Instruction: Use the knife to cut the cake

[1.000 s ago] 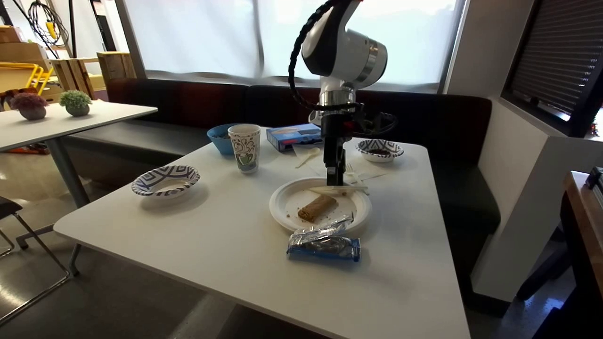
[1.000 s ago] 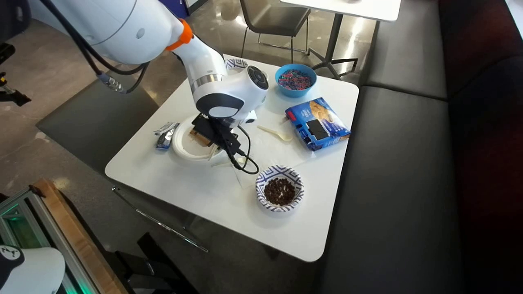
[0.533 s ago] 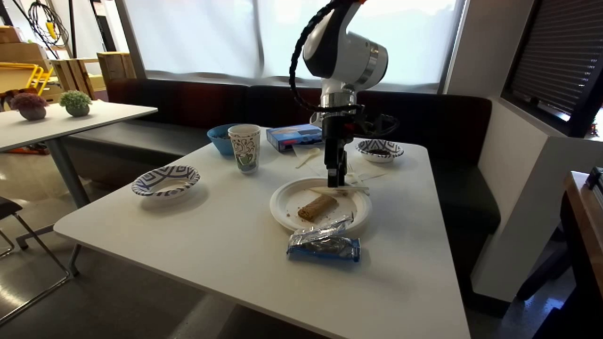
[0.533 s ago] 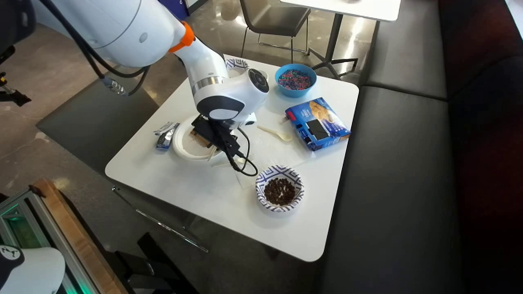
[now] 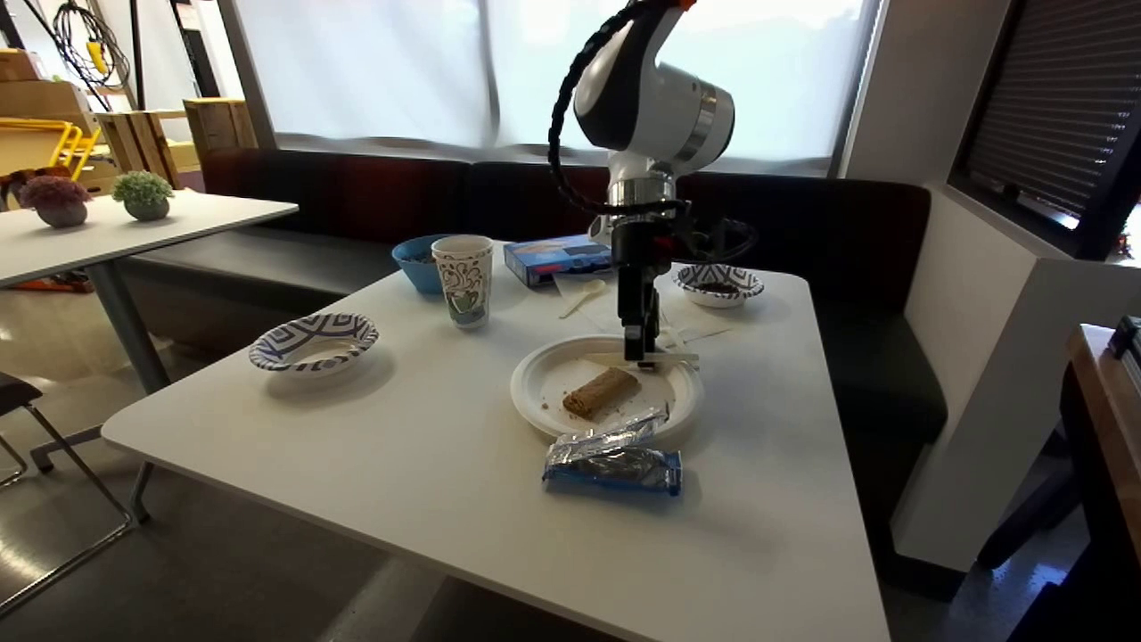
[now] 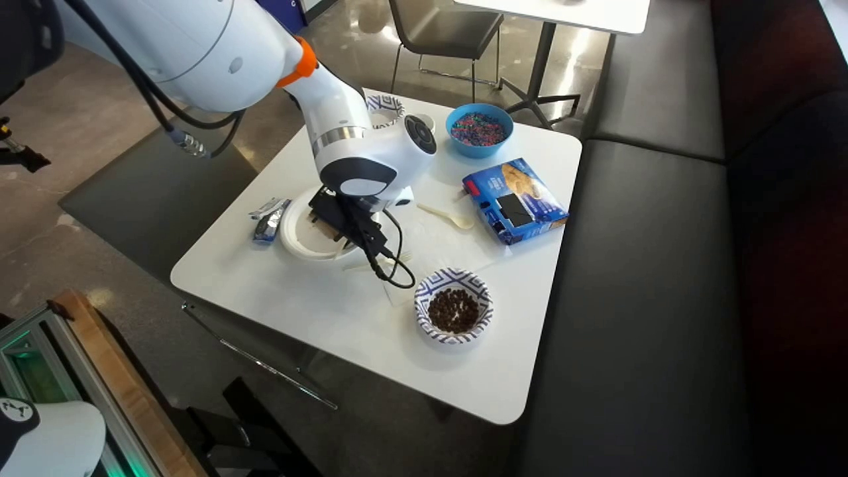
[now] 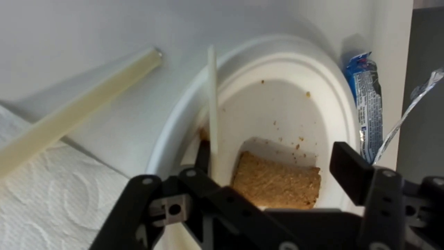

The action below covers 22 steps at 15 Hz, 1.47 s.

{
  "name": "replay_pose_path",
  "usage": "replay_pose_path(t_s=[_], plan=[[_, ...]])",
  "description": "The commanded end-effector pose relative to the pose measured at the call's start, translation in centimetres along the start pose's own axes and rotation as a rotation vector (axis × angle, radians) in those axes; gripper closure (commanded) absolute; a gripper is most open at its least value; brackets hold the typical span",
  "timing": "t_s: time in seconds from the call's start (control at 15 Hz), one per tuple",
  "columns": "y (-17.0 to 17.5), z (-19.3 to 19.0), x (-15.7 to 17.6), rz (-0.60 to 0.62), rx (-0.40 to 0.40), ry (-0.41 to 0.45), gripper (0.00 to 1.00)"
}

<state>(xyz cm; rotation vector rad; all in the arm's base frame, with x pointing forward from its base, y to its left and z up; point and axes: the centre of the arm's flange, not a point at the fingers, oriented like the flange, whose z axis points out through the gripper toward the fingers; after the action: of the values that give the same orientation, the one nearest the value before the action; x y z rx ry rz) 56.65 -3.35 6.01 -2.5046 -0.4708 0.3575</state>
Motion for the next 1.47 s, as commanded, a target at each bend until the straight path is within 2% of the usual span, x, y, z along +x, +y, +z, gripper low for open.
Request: replay_pose_path(t_s=[0.0,0.4,0.47,0.53,0.67,1.07,1.33,1.4], plan=[[0.3,0.2,0.5,0.013,0.026,-0.017,0.13],[0.4,0.0,0.5,0.013,0.021,-0.014,0.22],[0.5,0.0,0.5,0.013,0.020,-0.014,0.28],[0.5,-0.1,0.5,0.013,0.018,-0.015,0.28],[0.6,-0.1,0.5,0.014,0.016,-0.014,0.33],[1.2,0.0,0.4,0.033,0.007,-0.010,0.39],[1.4,0.4,0.4,0.055,-0.006,-0.012,0.47],[1.5,0.4,0.4,0.060,-0.010,-0.013,0.52]])
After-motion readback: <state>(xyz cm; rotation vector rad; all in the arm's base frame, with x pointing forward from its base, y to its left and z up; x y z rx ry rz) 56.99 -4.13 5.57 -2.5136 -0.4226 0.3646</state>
